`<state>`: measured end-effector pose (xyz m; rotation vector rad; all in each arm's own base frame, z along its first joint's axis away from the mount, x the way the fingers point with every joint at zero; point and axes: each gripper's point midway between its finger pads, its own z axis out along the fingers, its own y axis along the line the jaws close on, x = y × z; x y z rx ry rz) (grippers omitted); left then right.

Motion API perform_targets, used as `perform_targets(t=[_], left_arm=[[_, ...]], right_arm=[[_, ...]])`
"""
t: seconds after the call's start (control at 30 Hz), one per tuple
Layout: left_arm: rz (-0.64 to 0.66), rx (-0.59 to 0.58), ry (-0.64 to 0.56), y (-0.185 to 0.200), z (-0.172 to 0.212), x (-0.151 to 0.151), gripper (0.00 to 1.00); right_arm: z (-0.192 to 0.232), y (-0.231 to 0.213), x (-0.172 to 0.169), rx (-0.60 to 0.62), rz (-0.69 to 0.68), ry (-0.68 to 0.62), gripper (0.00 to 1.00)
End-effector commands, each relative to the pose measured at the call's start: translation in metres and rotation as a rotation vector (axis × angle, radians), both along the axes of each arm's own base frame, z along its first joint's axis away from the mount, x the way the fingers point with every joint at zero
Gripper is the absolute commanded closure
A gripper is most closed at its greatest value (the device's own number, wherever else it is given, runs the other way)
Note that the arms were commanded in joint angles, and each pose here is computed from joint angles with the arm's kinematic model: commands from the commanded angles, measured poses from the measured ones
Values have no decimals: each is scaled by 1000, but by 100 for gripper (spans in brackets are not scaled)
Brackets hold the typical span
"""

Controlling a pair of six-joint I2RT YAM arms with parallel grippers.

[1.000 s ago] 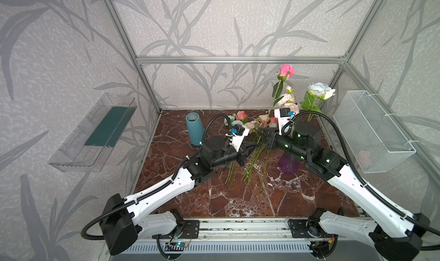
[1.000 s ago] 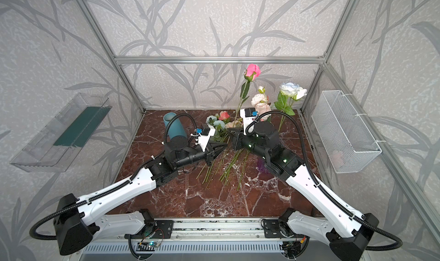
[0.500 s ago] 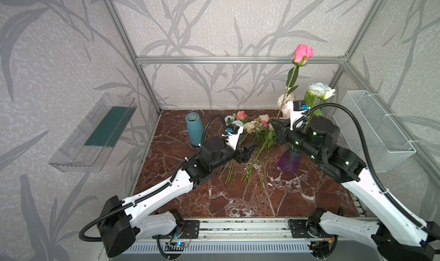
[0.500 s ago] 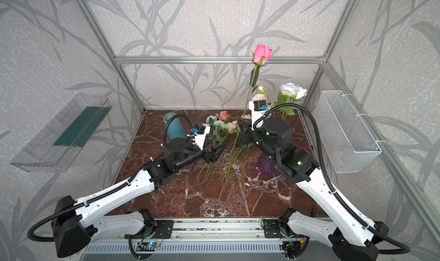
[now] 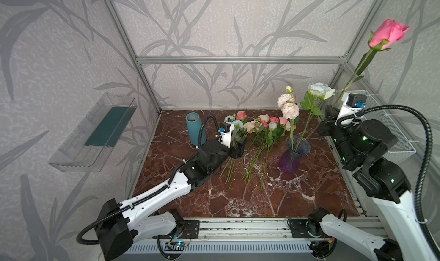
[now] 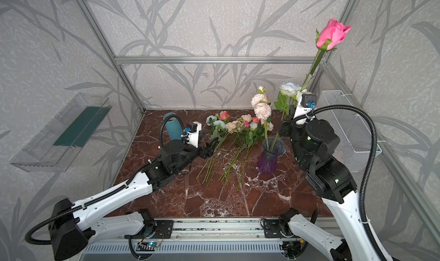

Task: Arrange the flowers into the vase
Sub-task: 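Carry the pink rose with the right gripper and lower it into the vase, then release the rose with the right gripper while the left gripper grasps peach rose stems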

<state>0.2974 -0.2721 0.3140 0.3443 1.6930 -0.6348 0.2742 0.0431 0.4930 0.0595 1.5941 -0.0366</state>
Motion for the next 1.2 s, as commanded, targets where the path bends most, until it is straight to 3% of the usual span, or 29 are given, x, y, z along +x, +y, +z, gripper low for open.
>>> perform_targets(t=[0.0, 0.27, 0.5, 0.97, 1.17], left_arm=[[-3, -31, 7, -2, 1, 1, 25], [-1, -20, 9, -3, -2, 2, 25], [-11, -14, 27, -7, -8, 3, 25], [4, 46, 85, -13, -31, 11, 25], [27, 214, 244, -24, -81, 27, 29]], right_arm=[[-30, -8, 15, 9, -43, 55, 95], [-107, -8, 38, 78, -66, 188, 91], [-166, -5, 32, 135, -63, 314, 68], [-134, -4, -14, 214, 40, 273, 64], [-142, 3, -33, 289, 110, 281, 64]])
